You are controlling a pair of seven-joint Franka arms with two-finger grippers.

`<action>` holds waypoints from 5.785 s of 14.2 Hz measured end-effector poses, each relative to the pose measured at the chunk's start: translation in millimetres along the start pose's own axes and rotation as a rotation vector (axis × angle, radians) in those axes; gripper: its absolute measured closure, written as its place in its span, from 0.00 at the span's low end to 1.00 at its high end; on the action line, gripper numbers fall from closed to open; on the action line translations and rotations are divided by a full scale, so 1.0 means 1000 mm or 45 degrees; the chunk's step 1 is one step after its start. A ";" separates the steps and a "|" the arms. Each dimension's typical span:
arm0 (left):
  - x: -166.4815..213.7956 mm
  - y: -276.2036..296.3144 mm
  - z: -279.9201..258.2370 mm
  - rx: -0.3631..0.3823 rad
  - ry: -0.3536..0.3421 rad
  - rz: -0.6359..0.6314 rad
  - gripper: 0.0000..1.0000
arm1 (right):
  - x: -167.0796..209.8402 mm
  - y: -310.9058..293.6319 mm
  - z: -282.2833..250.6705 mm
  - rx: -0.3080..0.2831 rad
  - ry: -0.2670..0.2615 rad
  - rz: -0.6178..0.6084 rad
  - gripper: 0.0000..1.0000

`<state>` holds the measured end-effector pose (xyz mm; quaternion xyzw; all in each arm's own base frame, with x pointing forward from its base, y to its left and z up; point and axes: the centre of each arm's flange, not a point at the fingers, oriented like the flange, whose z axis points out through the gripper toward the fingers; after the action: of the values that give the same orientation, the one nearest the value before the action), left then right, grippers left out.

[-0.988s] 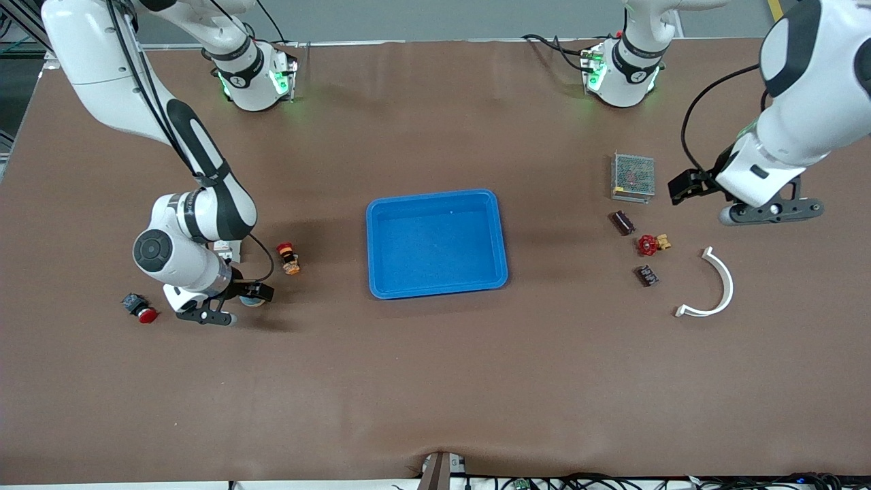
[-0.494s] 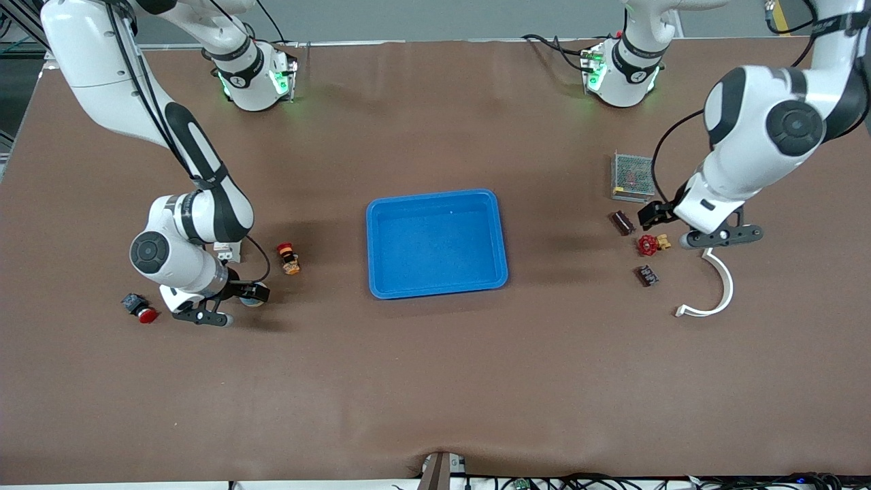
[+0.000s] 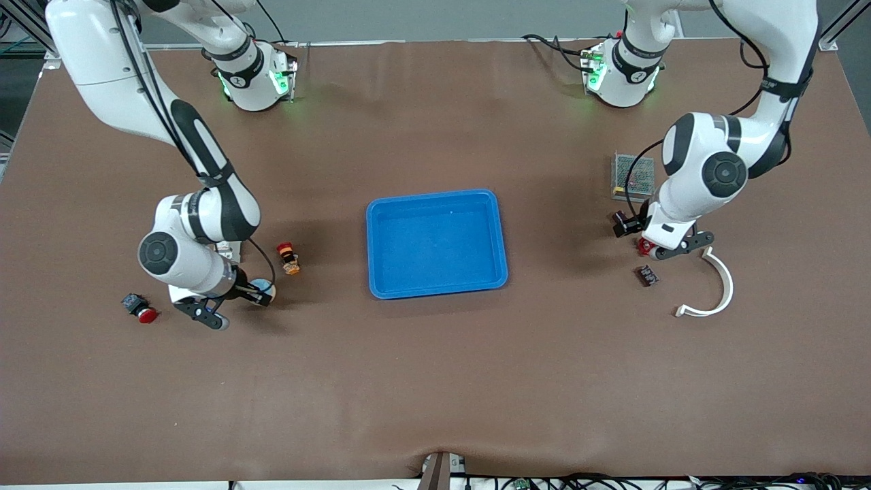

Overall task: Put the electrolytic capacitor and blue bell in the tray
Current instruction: 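Carry the bell to the tray while the left gripper grasps the capacitor, then lower the bell into the tray while the left gripper lifts the capacitor, then withdraw the right gripper while the left gripper carries the capacitor toward the tray, then reach the second bell with the right gripper while the left gripper drops the capacitor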

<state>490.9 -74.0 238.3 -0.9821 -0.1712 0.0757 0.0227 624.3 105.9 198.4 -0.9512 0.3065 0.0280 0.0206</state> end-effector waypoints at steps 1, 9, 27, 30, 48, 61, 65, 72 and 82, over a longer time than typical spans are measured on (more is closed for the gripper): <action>-0.002 -0.001 0.008 0.007 -0.015 -0.019 0.27 | -0.013 -0.024 -0.011 -0.005 -0.007 0.115 0.35; -0.010 -0.013 0.045 0.045 -0.097 -0.144 0.41 | -0.137 -0.155 -0.058 0.041 -0.029 0.743 0.35; 0.032 0.030 0.002 0.021 -0.062 -0.185 0.65 | -0.250 -0.204 0.020 0.074 0.006 0.924 0.35; 0.024 0.068 -0.019 0.021 -0.034 -0.201 0.65 | -0.247 -0.201 0.026 0.062 0.030 0.910 0.35; -0.028 0.179 -0.062 -0.039 0.080 -0.208 0.65 | -0.083 -0.112 -0.076 -0.178 0.038 -0.001 0.00; -0.068 0.242 -0.028 -0.006 0.053 -0.317 0.65 | 0.092 0.075 -0.050 -0.116 0.144 -0.717 0.00; -0.079 0.256 -0.024 -0.005 0.054 -0.397 0.65 | 0.114 0.107 -0.056 -0.125 0.151 -0.881 0.00; -0.120 0.312 0.014 -0.069 0.054 -0.588 0.65 | 0.115 0.173 -0.013 -0.104 0.210 -0.932 0.00; -0.136 0.336 0.042 -0.152 -0.037 -0.676 0.65 | 0.087 0.188 -0.005 -0.101 0.159 -0.899 0.00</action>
<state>469.9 -435.1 192.5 -0.9012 -0.4272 0.0708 -0.0186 584.8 -97.6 193.6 -0.9984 -0.0414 -0.0270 -0.0266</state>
